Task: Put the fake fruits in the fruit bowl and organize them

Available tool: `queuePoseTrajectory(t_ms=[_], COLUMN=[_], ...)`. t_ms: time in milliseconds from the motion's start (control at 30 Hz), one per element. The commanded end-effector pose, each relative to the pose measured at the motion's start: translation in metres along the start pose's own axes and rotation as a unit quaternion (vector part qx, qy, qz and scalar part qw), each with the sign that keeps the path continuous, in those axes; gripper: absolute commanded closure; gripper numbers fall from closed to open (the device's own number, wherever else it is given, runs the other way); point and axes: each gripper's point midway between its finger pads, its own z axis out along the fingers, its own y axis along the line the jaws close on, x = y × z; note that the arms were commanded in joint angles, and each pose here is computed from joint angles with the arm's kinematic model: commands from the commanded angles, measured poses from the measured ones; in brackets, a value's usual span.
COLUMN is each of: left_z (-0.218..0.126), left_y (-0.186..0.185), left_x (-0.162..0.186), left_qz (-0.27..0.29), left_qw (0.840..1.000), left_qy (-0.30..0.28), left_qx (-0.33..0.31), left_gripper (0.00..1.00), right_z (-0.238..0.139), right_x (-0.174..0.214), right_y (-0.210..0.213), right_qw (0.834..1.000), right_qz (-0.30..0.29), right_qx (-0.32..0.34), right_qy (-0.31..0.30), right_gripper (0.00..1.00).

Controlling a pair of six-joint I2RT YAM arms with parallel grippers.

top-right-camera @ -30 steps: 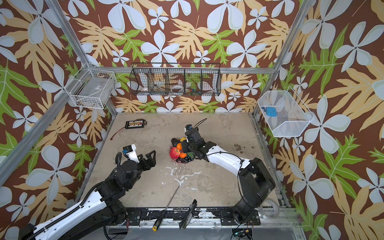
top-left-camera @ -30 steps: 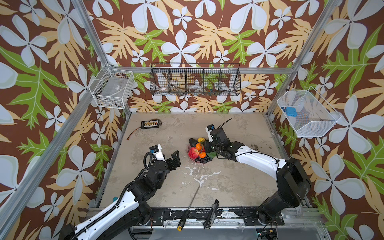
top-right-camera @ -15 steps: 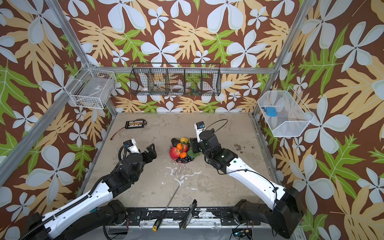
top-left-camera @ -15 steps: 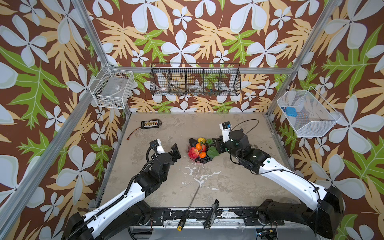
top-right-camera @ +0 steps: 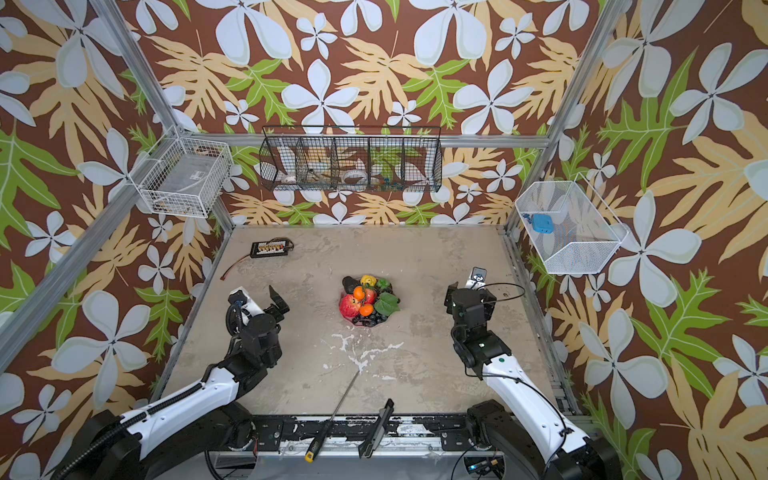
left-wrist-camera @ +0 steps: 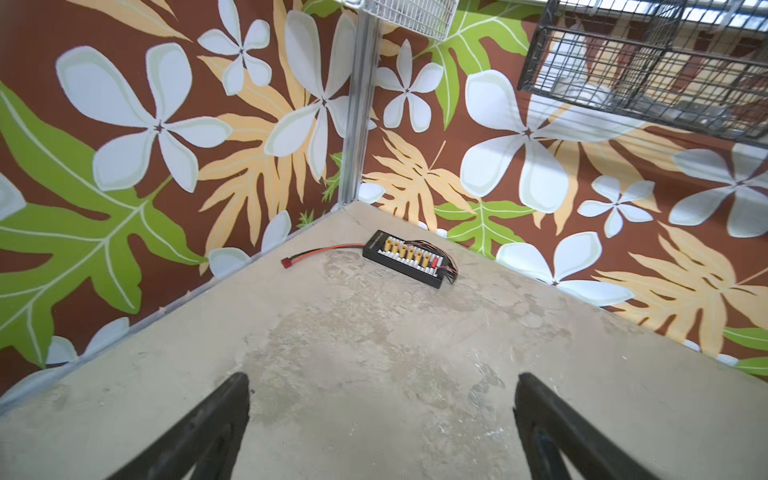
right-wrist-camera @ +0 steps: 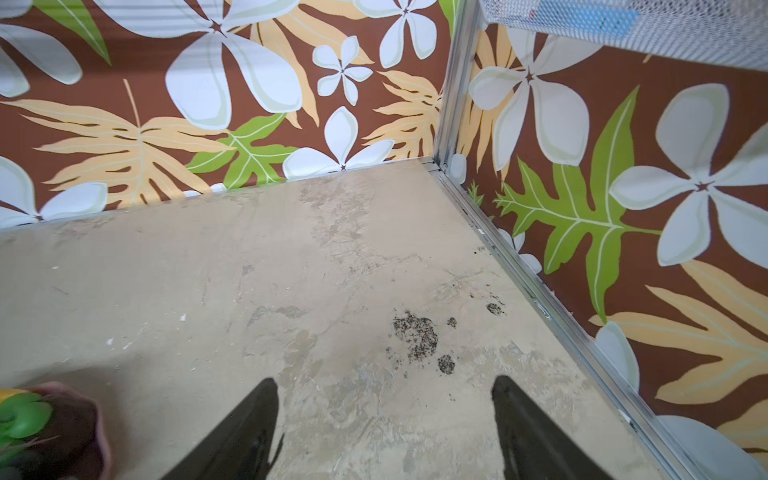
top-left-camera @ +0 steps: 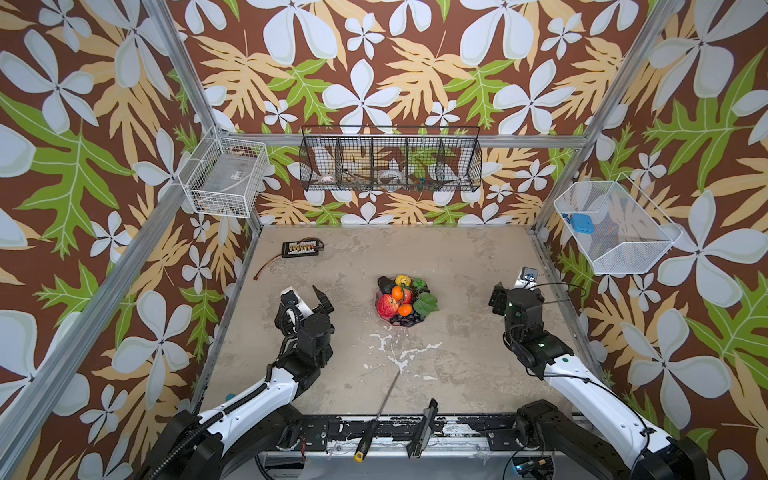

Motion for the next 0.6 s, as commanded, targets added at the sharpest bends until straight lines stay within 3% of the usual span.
queuePoseTrajectory(t_ms=[0,167,300,333,400,500,567], left_z=[0.016,0.044,0.052,0.053,0.057,0.053,0.053], left_y=[0.011,0.026,0.03,0.029,0.011,0.009,-0.001], left_x=[-0.008,0.007,0.027,0.026,0.038,0.038,0.05], left_qz=[0.01,0.037,0.067,0.075,0.085,0.057,0.068], left_qw=[1.0,0.999,0.998,0.997,0.995,0.993,0.988], left_qy=[-0.018,-0.012,-0.009,-0.023,0.01,-0.019,0.005], left_qx=[-0.023,-0.031,-0.011,0.001,0.05,0.101,0.139], left_gripper=[0.0,0.0,0.0,0.0,0.0,0.0,0.0], right_z=[0.011,0.039,0.048,0.05,0.051,0.055,0.058], right_x=[-0.012,0.016,0.025,0.024,0.024,0.027,0.031], right_y=[-0.032,-0.047,-0.035,-0.031,-0.026,-0.026,-0.019], right_qw=[0.995,0.994,0.996,0.997,0.997,0.996,0.997], right_qz=[0.028,0.022,0.003,0.001,0.0,-0.013,-0.023], right_qx=[0.085,0.11,0.081,0.07,0.057,0.06,0.044], right_qy=[-0.044,-0.017,-0.024,-0.032,-0.048,-0.064,-0.067], right_gripper=[0.17,0.16,0.15,0.16,0.16,0.16,0.16])
